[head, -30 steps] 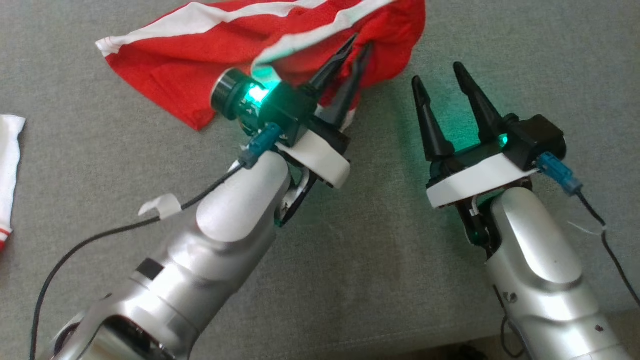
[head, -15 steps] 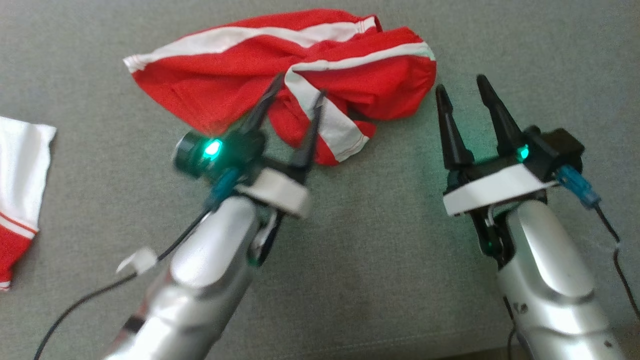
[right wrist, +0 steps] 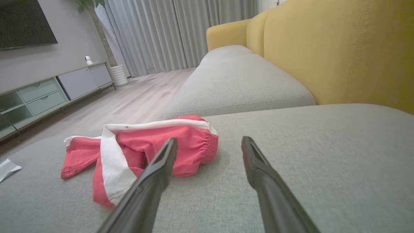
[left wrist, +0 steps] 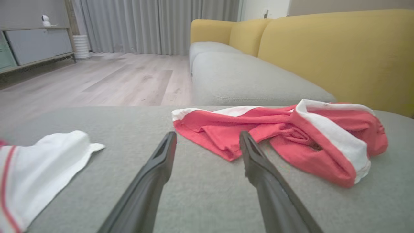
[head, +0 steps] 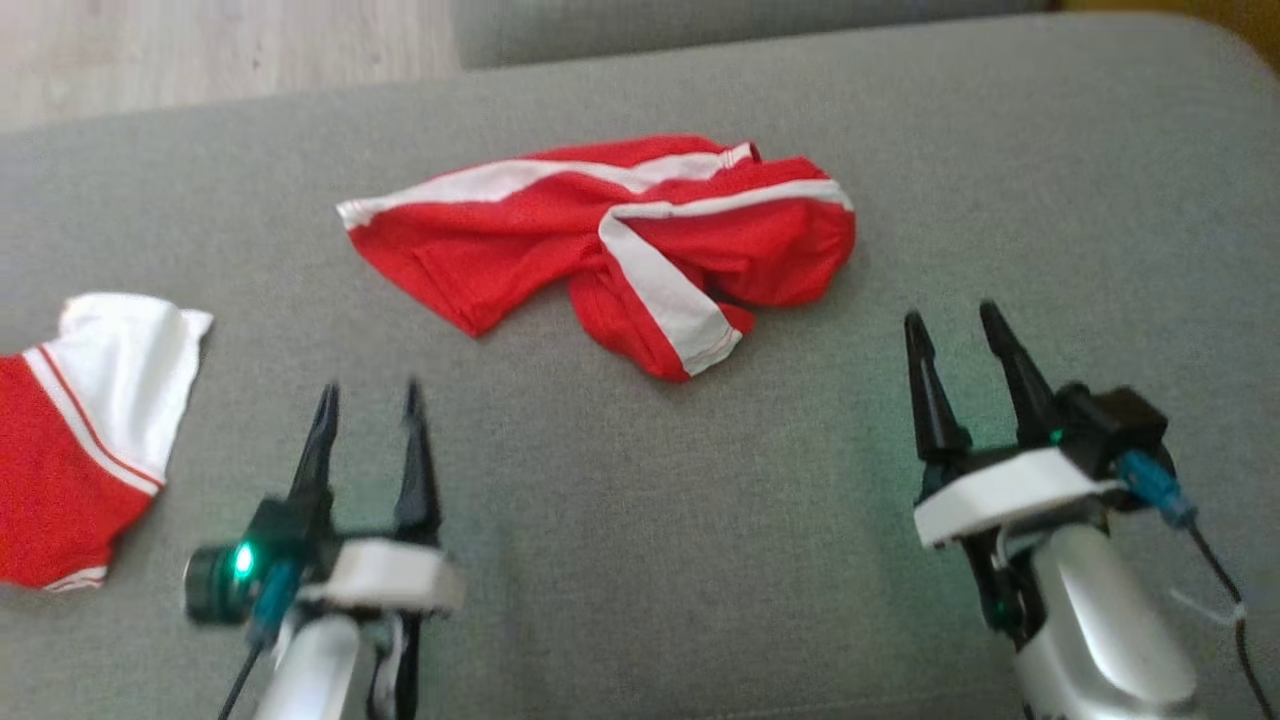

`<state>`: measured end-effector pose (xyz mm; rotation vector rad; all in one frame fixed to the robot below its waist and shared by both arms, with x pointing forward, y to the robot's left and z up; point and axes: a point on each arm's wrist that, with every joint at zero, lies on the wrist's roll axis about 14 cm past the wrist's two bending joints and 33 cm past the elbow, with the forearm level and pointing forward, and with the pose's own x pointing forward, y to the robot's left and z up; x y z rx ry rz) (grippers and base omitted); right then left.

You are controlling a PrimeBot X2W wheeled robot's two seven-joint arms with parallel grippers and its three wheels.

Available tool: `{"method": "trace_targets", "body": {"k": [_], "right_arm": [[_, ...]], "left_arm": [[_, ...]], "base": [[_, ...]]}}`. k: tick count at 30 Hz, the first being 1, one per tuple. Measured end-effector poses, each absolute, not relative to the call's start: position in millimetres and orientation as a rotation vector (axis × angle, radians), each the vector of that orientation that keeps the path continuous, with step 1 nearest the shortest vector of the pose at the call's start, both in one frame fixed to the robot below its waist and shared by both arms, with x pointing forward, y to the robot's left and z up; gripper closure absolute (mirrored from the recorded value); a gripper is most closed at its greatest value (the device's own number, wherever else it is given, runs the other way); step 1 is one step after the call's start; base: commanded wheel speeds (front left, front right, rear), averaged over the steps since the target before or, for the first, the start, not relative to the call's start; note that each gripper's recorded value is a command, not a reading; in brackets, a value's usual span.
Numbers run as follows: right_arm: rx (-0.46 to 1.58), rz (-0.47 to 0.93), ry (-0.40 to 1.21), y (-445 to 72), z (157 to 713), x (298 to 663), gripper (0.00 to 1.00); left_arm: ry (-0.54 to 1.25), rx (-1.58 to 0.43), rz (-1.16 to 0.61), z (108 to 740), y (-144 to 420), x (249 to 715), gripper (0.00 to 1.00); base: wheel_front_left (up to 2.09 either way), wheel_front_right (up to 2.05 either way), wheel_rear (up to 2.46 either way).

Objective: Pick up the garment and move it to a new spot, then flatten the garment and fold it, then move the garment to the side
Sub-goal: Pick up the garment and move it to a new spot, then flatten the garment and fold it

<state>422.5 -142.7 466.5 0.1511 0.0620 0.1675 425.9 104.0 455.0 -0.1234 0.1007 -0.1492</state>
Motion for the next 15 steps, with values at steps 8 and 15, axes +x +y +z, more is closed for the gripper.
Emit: {"method": "trace_targets", "body": {"k": [8,15], "right_arm": [[0.157,0.144,0.076,-148.1,463.1,385.7,0.0],[0.165,0.136,0.082,-148.7,460.7,373.0,0.0]], "left_arm": [[0.134,-0.09,-0.038,442.2,149.6,373.7,0.0],[0.145,-0.095,-0.019,438.1,156.6,359.0,0.0]], "base": [[0.0,0.0,0.0],[0.0,0.0,0.0]]}}
